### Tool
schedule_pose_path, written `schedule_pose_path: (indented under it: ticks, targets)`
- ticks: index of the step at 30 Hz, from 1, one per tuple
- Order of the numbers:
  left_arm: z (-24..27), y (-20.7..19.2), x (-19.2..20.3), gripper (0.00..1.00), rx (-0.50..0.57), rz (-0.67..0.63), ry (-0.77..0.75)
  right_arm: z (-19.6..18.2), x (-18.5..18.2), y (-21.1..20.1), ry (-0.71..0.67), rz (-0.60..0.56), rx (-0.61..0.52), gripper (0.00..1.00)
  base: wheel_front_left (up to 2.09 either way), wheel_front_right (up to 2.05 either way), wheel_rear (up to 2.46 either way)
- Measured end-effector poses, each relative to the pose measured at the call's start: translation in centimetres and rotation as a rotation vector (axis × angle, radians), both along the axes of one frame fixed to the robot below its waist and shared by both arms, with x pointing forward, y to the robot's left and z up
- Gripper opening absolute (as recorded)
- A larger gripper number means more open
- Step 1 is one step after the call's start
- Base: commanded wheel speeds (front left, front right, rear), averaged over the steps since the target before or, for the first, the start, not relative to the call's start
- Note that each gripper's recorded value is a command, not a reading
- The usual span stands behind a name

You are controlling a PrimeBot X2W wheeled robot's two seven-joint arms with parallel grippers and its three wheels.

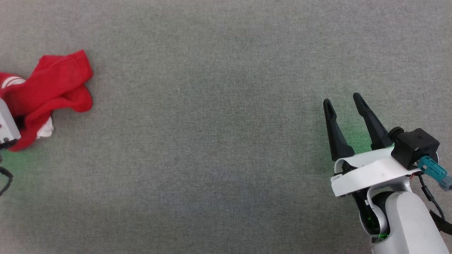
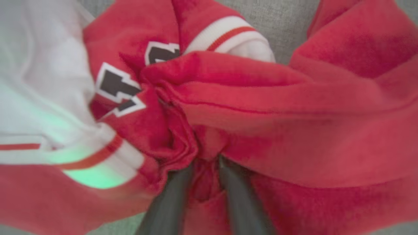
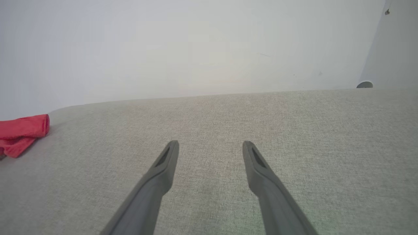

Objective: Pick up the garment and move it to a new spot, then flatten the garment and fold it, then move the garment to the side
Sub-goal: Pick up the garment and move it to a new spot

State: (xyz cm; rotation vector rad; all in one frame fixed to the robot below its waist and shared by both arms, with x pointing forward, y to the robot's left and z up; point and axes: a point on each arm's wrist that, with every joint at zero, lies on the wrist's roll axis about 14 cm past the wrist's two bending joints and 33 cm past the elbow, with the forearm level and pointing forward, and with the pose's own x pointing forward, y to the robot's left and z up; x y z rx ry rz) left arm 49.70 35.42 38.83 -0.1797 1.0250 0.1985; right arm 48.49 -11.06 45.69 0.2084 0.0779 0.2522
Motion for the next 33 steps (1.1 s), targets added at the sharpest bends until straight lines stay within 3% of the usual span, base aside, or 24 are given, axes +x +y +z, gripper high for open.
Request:
schedule_pose_path:
  ticks: [6,17,26,33]
  targets:
    - [2.3,0.0,1.2,0.0,0.043,-0.027,-0.112,0.9,-0.2,0.0,-0.018,-0.002,0.004,1.0,0.0,0.0,0.0]
    - [14.3,0.7,3.3,0.0,0.173,-0.097,-0.473,2.7,-2.5,0.7,-0.038,0.013,0.025,1.0,0.0,0.0,0.0]
    - [25.2,-1.3,1.4,0.0,0.251,-0.193,-0.724,5.4,-5.1,1.3,-0.086,0.027,0.055,1.0,0.0,0.0,0.0]
    - [30.6,-4.2,-1.7,0.0,0.21,-0.268,-0.836,7.8,-6.7,1.6,-0.145,0.034,0.062,1.0,0.0,0.0,0.0]
